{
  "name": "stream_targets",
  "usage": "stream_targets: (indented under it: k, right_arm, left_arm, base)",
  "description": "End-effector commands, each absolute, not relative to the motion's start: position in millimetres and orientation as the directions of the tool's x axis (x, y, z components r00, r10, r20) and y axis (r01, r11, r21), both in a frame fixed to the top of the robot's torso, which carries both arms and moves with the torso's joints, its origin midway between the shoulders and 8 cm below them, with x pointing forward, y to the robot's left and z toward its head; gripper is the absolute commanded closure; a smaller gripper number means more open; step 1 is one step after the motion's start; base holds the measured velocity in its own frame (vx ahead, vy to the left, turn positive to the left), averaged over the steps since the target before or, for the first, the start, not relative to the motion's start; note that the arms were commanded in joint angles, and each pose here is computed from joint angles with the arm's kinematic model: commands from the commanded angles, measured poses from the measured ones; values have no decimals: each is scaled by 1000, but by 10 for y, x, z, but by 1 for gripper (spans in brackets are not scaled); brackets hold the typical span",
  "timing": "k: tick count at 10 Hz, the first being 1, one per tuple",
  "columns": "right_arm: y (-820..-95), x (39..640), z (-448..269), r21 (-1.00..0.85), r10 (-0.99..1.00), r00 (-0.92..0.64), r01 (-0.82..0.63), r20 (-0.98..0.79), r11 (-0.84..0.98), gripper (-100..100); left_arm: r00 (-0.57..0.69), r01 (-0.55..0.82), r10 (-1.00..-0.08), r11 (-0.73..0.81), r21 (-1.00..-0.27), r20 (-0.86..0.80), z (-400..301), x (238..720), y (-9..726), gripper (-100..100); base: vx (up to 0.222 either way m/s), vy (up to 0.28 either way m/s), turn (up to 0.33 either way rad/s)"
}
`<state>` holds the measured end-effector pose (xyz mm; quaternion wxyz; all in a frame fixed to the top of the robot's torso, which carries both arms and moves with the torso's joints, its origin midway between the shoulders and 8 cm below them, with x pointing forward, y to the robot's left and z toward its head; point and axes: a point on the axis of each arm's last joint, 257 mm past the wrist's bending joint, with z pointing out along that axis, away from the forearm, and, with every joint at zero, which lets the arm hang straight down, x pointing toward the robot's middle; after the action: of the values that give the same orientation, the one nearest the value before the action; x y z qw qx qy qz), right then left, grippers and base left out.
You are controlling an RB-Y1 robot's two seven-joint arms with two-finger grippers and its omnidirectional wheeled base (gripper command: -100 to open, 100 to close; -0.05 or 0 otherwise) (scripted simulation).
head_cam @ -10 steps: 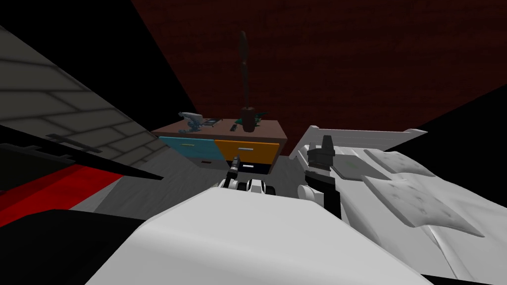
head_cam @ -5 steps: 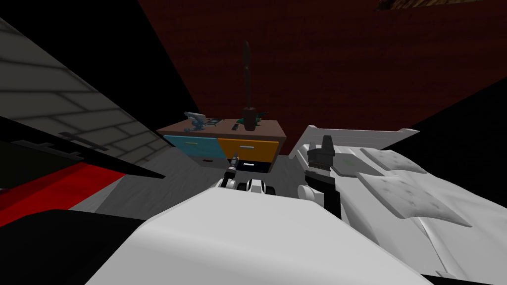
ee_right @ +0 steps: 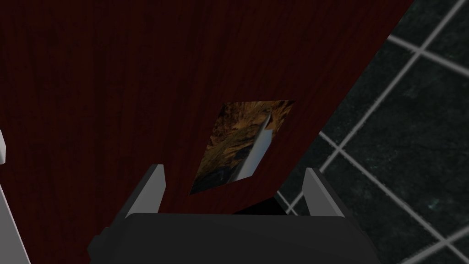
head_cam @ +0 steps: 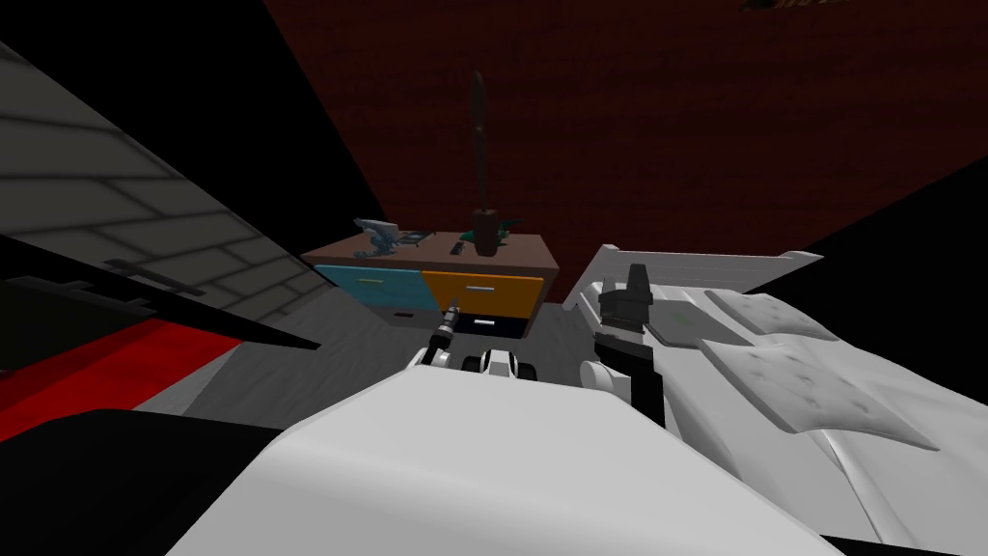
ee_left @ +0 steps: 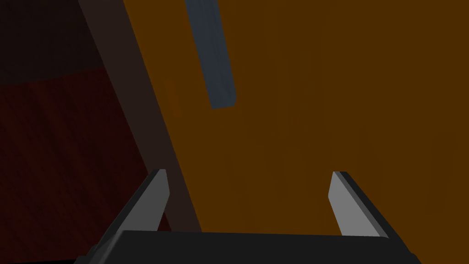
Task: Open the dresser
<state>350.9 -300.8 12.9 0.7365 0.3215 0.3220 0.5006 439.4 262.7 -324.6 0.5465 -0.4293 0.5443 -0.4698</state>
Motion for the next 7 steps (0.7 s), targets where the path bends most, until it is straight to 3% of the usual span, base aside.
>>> stream_targets:
  k: [1, 4, 7]
  right_arm:
    - [-3008, 3509, 129, 796, 944, 291, -530, -153, 292, 0]
    - [-3009, 3509, 129, 796, 944, 292, -530, -153, 292, 0]
    - [-3008, 3509, 129, 796, 944, 291, -530, -152, 292, 0]
  left_arm:
    - [-36, 20, -976, 213, -977, -213, -3301, 4436, 2750, -100]
    - [-16, 48, -990, 136, -990, -137, -3182, 4504, 2506, -100]
    - [0, 59, -998, 66, -996, -66, -3136, 4533, 2289, -100]
  base:
    - [144, -17, -5]
    - [129, -20, -2]
    - [21, -7, 0]
